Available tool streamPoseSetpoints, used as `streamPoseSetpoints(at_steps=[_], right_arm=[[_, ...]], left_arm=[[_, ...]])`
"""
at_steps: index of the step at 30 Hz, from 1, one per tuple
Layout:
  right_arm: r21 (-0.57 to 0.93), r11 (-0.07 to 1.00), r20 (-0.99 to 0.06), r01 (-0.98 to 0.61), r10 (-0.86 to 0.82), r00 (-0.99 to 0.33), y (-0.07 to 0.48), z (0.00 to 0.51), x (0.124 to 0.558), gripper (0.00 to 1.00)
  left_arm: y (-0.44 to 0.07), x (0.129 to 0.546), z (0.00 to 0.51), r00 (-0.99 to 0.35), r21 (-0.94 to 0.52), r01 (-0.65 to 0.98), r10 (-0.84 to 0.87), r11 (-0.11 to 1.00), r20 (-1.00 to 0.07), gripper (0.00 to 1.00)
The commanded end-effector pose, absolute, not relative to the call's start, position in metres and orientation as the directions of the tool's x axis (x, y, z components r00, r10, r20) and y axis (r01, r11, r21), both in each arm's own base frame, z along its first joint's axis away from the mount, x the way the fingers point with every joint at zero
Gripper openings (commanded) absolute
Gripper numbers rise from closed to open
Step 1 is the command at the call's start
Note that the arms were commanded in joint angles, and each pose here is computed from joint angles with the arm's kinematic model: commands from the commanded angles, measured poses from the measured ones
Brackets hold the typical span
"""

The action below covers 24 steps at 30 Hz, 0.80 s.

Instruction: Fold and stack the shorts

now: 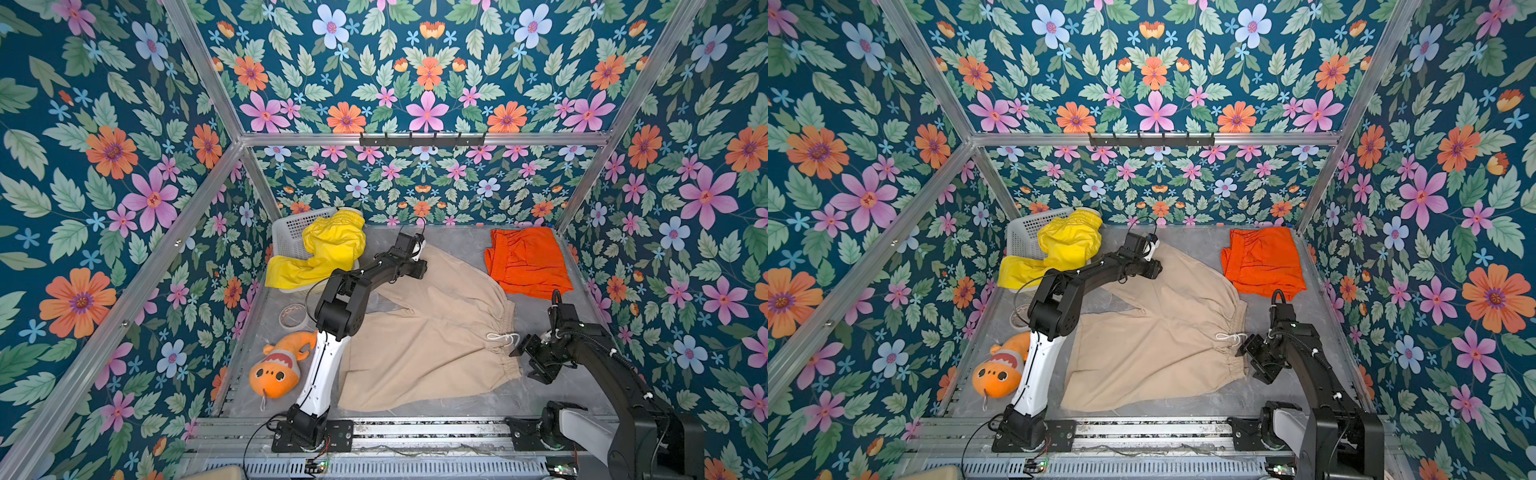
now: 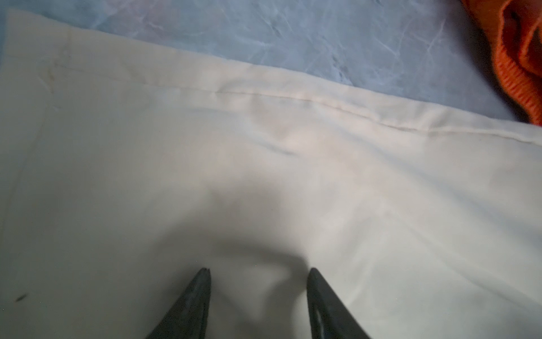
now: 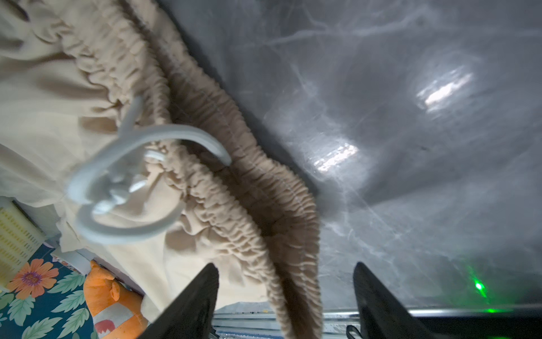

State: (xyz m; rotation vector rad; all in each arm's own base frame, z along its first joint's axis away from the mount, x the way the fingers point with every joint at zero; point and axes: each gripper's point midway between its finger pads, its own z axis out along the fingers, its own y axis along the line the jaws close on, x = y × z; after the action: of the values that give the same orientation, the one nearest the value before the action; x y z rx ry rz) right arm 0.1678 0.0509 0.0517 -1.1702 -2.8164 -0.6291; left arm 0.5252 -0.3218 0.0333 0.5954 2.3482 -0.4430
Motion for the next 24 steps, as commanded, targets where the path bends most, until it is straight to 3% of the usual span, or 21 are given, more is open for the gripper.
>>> streamPoseSetpoints(at_steps=[1, 7, 19, 24], right_arm=[[0.402, 0.597, 0.22, 0.694, 0.673, -0.706, 0.063, 0.051, 0.168, 0.73], [0.546, 0.527, 0.282, 0.651, 0.616, -0.736, 0.093, 0.054, 0.187, 0.72], [0.482, 0.584, 0.326, 0.653, 0.573, -0.752, 0.109, 0.041, 0.168, 0.69], [0.482, 0.586, 0.303, 0.651, 0.586, -0.752, 0.106, 0.041, 0.172, 0.31]], left_arm=[[-0.306, 0.517, 0.01, -0.732, -0.134, 0.503, 0.338, 0.854, -0.591, 0.55], [-0.309, 0.53, 0.03, -0.699, -0.115, 0.516, 0.339, 0.849, -0.63, 0.57], [-0.307, 0.529, 0.064, -0.669, -0.115, 0.51, 0.309, 0.852, -0.676, 0.58], [-0.302, 0.521, 0.09, -0.671, -0.13, 0.494, 0.282, 0.86, -0.685, 0.58]])
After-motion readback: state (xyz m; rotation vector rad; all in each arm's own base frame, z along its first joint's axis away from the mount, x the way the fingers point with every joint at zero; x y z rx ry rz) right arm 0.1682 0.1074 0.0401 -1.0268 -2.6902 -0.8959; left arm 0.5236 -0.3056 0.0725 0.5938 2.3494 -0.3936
